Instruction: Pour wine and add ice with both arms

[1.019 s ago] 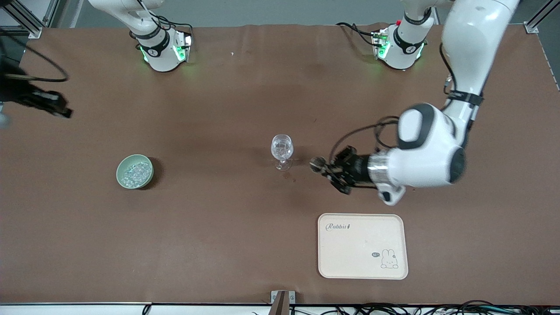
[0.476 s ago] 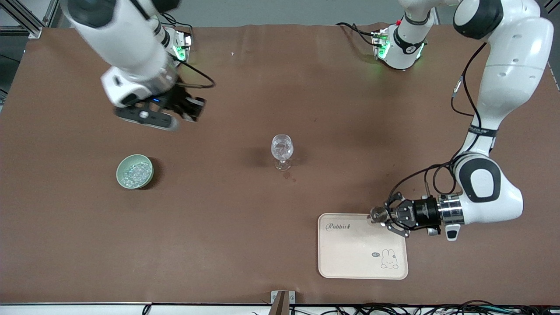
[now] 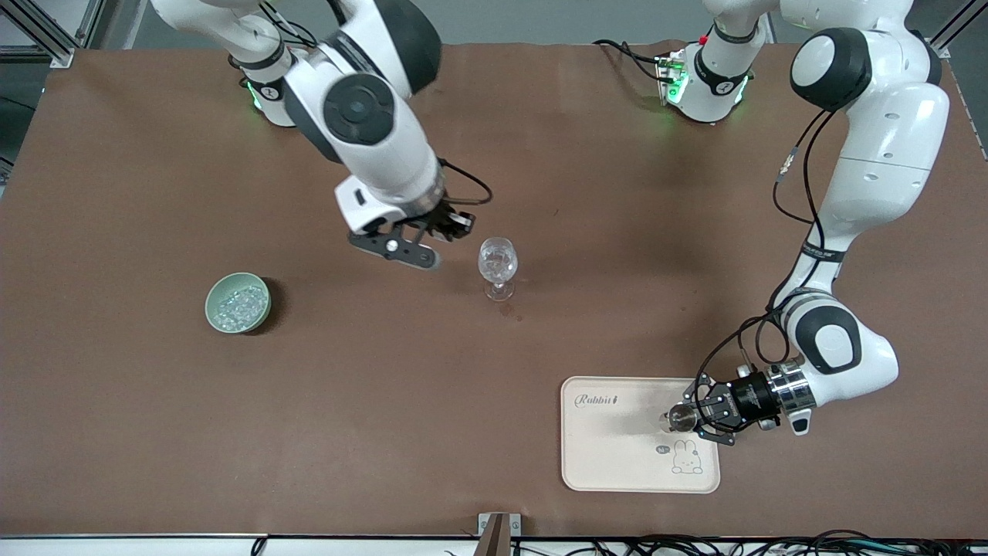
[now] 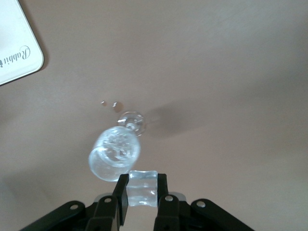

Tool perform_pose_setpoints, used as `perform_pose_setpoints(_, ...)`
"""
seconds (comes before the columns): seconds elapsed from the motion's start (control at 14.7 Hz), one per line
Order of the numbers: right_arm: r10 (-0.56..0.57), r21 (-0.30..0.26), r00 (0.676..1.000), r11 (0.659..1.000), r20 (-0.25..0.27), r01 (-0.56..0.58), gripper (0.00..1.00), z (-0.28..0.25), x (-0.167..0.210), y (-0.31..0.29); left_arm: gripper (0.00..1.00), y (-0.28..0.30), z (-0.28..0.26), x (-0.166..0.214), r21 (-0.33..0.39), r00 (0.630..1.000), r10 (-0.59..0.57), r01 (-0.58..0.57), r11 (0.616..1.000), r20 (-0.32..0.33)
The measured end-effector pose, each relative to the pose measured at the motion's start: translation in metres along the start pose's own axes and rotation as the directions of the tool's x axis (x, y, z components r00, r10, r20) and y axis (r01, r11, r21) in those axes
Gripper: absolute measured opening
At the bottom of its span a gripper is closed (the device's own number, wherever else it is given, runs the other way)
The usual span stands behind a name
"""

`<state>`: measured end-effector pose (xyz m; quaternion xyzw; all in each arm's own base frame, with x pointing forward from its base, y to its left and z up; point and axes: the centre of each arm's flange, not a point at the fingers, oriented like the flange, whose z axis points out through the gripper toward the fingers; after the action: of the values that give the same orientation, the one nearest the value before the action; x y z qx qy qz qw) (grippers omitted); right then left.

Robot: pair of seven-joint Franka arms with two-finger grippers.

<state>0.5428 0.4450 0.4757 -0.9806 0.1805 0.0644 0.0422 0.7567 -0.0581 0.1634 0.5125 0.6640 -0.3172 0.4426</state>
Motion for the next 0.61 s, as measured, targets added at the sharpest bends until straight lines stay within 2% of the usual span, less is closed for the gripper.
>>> perform_pose_setpoints(0.2,0.037,0.023,0.999,0.999,0.008,-0.037,0.27,0.035,-0.006,-0.026,0.21,-0.003,0.002,0.025,-0.01,1.0,-0.019,0.019,1.0,0.016)
perform_pose_setpoints(0.41,0.051,0.017,0.999,0.999,0.019,-0.051,0.27,0.054,-0.011,-0.036,0.22,-0.006,0.005,0.04,-0.009,0.999,-0.028,0.028,1.0,0.017)
perform_pose_setpoints(0.54,0.047,0.01,0.999,0.999,0.023,-0.048,0.27,0.06,-0.015,-0.039,0.25,-0.006,0.004,0.042,-0.009,0.999,-0.031,0.031,0.999,0.017)
perform_pose_setpoints(0.61,0.046,0.008,0.999,0.999,0.025,-0.047,0.27,0.062,-0.016,-0.039,0.31,-0.006,0.004,0.042,-0.01,0.999,-0.031,0.031,0.999,0.017)
